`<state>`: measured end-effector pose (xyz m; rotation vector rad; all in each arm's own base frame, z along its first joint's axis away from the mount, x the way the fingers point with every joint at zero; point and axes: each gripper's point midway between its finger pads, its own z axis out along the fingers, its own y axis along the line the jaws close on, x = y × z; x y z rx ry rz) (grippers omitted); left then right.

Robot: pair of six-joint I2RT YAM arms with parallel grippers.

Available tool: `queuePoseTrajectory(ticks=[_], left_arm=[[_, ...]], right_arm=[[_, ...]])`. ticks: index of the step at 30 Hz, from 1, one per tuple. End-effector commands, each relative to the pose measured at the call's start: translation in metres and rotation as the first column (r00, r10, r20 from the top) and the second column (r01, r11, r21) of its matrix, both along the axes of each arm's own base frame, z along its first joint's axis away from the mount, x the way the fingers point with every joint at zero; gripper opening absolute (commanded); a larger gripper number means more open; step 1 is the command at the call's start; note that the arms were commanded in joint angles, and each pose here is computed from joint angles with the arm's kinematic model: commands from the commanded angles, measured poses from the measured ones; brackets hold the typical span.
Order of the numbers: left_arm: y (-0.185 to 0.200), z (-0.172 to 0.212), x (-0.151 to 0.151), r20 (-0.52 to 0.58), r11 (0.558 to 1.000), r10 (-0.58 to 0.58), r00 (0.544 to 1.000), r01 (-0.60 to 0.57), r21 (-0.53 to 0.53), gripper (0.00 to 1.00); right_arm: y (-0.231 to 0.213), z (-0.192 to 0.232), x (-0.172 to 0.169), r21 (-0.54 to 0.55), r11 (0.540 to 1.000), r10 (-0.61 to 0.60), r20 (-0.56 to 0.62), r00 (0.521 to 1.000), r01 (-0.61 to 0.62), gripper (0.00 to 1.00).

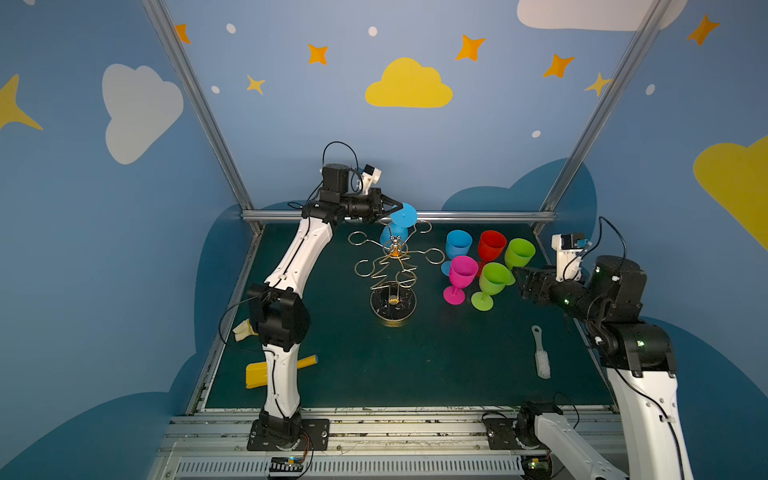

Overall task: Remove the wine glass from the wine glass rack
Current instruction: 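Lift the cyan glass above the rack with the left gripper while the right rises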

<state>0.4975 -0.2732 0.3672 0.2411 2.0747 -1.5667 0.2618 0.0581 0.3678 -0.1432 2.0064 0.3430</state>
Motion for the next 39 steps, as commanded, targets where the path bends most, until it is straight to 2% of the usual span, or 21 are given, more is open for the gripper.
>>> queuePoseTrajectory(ticks=[1, 9, 15, 22, 26, 29, 32, 35, 39], left_arm=[[0.0, 0.013, 0.017, 0.061, 0.999, 0.019, 0.998, -0.017, -0.038, 0.03], [0.011, 0.035, 0.05, 0.104, 0.989, 0.078, 0.991, -0.065, -0.129, 0.03], [0.037, 0.078, 0.059, 0.134, 0.965, 0.126, 0.983, -0.09, -0.246, 0.03], [0.058, 0.146, 0.029, 0.208, 0.934, 0.115, 0.971, -0.035, -0.355, 0.03], [0.063, 0.181, 0.003, 0.253, 0.92, 0.109, 0.961, -0.001, -0.391, 0.03], [0.065, 0.205, -0.019, 0.289, 0.913, 0.102, 0.952, 0.026, -0.407, 0.03], [0.068, 0.226, -0.042, 0.315, 0.905, 0.095, 0.944, 0.05, -0.422, 0.03], [0.067, 0.234, -0.059, 0.296, 0.894, 0.082, 0.952, 0.061, -0.444, 0.03], [0.061, 0.236, -0.085, 0.275, 0.883, 0.043, 0.96, 0.092, -0.46, 0.03]], right_arm=[[0.001, 0.015, -0.003, 0.016, 1.0, 0.001, 0.024, 1.0, -0.001, 0.8], [0.002, 0.02, 0.0, 0.024, 1.0, 0.003, 0.029, 1.0, -0.004, 0.8], [0.015, 0.033, 0.009, 0.066, 0.995, 0.066, 0.086, 0.994, -0.072, 0.8], [0.039, 0.058, 0.027, 0.104, 0.973, 0.183, 0.207, 0.961, -0.208, 0.8], [0.056, 0.071, 0.039, 0.069, 0.958, 0.25, 0.262, 0.932, -0.277, 0.8], [0.079, 0.079, 0.044, -0.008, 0.947, 0.31, 0.298, 0.903, -0.322, 0.8], [0.109, 0.094, 0.042, -0.075, 0.913, 0.401, 0.344, 0.849, -0.401, 0.8], [0.135, 0.112, 0.038, -0.132, 0.872, 0.482, 0.405, 0.777, -0.472, 0.8], [0.159, 0.137, 0.037, -0.2, 0.816, 0.56, 0.504, 0.658, -0.542, 0.82]])
